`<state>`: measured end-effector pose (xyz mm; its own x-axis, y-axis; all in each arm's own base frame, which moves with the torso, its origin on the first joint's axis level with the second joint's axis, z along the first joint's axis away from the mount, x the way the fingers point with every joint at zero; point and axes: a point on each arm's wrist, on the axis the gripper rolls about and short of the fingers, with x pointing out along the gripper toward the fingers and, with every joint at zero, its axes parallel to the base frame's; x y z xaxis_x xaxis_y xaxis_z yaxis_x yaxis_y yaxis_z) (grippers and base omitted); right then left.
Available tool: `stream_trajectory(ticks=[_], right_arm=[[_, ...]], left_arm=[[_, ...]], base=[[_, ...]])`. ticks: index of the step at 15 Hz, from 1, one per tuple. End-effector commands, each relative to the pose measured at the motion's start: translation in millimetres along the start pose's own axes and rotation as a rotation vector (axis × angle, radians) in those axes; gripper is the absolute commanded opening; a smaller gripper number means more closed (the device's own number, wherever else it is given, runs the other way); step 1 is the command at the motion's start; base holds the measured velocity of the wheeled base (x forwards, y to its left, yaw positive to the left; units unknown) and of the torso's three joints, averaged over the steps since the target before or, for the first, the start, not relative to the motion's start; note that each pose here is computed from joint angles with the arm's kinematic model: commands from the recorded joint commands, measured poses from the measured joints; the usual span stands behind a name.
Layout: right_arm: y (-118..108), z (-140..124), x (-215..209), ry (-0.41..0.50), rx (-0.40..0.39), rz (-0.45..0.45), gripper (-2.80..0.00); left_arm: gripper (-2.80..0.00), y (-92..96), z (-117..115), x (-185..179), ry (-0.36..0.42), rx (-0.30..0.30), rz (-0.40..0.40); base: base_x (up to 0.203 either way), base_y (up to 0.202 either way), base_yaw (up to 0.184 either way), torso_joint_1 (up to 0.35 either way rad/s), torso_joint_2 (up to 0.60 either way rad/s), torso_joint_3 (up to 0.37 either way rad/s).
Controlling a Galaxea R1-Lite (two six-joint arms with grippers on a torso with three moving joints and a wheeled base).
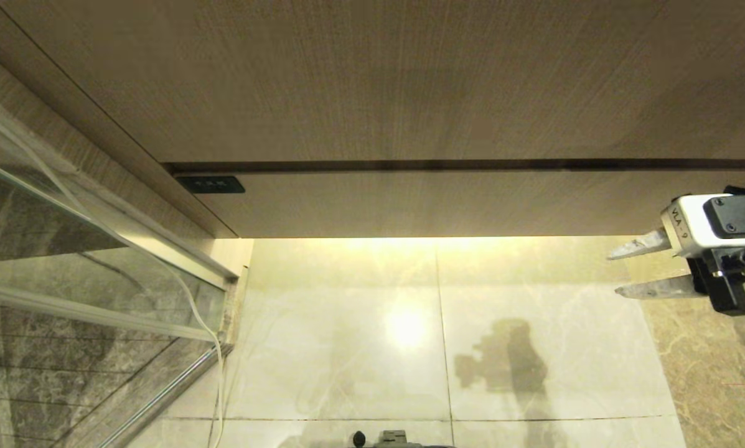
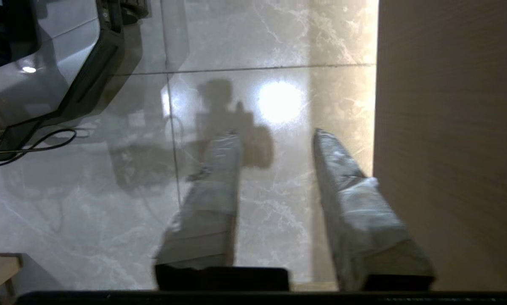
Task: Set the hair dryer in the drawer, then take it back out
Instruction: Pull open the drawer
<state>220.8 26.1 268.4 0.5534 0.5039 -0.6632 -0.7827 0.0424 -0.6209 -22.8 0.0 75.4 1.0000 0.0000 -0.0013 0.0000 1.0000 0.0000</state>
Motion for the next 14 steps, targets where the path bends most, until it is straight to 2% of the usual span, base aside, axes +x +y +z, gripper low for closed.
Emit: stream_trajectory(ticks=[1,3,6,11,14], right_arm=[[-1.9,-2.1,7.4,-0.005,-0.009,0.013,0.0],[-9.7,-2.9,18.4,-0.017,-0.021,-0.006,0.0],[-25.4,-4.3,39.5,-0.044,-0.068,-0.092,0.0],[-42.2,-12.3,63.7,-0.067,-0.057,-0.179,0.0],[-45.4,-13.2,65.1,-0.078,-0.022,-0.235,0.0]], left_arm=[[-2.8,0.0,-0.1,0.0,0.0,0.0,0.0],[-2.8,0.0,-0.1,0.0,0.0,0.0,0.0],[-2.8,0.0,-0.1,0.0,0.0,0.0,0.0],[-2.8,0.0,-0.1,0.0,0.0,0.0,0.0],[-2.8,0.0,-0.1,0.0,0.0,0.0,0.0]], base=[[0.0,0.0,0.0,0.0,0.0,0.0],[0.0,0.0,0.0,0.0,0.0,0.0],[0.0,0.0,0.0,0.0,0.0,0.0],[0.0,0.0,0.0,0.0,0.0,0.0],[0.0,0.0,0.0,0.0,0.0,0.0]])
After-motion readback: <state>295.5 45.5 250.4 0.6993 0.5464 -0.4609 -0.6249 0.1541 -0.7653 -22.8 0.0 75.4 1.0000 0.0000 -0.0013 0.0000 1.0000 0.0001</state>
